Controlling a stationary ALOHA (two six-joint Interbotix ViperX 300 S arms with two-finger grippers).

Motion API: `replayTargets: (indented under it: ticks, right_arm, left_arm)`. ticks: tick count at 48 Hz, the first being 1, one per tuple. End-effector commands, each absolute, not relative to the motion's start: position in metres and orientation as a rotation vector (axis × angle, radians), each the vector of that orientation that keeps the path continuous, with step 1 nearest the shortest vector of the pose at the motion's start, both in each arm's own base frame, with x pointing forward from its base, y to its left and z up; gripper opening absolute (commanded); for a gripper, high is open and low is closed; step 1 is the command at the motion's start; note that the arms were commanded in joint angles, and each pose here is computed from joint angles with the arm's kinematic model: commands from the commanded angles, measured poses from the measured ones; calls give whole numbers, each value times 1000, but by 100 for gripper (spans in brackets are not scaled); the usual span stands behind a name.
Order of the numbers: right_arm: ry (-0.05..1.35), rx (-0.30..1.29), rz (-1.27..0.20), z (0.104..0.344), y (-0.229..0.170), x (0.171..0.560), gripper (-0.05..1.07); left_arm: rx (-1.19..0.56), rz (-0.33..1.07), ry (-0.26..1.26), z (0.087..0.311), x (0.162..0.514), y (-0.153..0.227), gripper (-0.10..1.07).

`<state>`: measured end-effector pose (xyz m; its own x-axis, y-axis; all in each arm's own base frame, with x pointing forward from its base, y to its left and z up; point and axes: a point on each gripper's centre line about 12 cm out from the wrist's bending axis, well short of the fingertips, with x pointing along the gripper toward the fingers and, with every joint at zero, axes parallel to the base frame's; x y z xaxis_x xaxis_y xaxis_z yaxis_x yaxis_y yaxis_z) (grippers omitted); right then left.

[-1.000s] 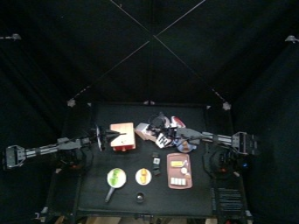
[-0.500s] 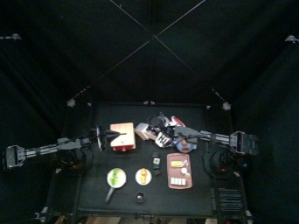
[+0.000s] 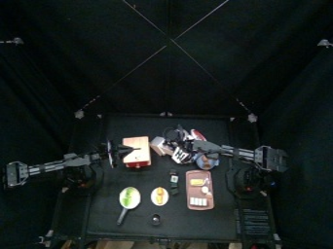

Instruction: Place cleaver back in holder

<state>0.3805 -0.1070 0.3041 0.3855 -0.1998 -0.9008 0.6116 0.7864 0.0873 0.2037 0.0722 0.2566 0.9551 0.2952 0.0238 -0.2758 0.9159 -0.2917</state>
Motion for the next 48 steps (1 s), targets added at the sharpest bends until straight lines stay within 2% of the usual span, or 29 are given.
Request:
replayTargets:
  ticks: [1,40,48]
  right_arm:
    - [1003,443,-535,324,-109,379,52]
    - [1036,449,-545,315,-114,388,52]
    - [1092,446,-554,313,-117,391,52]
  left_arm:
    - [-287,293,-80,261,205,73,60]
    - [-288,294,-78,261,205,73,60]
    - [-287,295,-74,260,205,73,60]
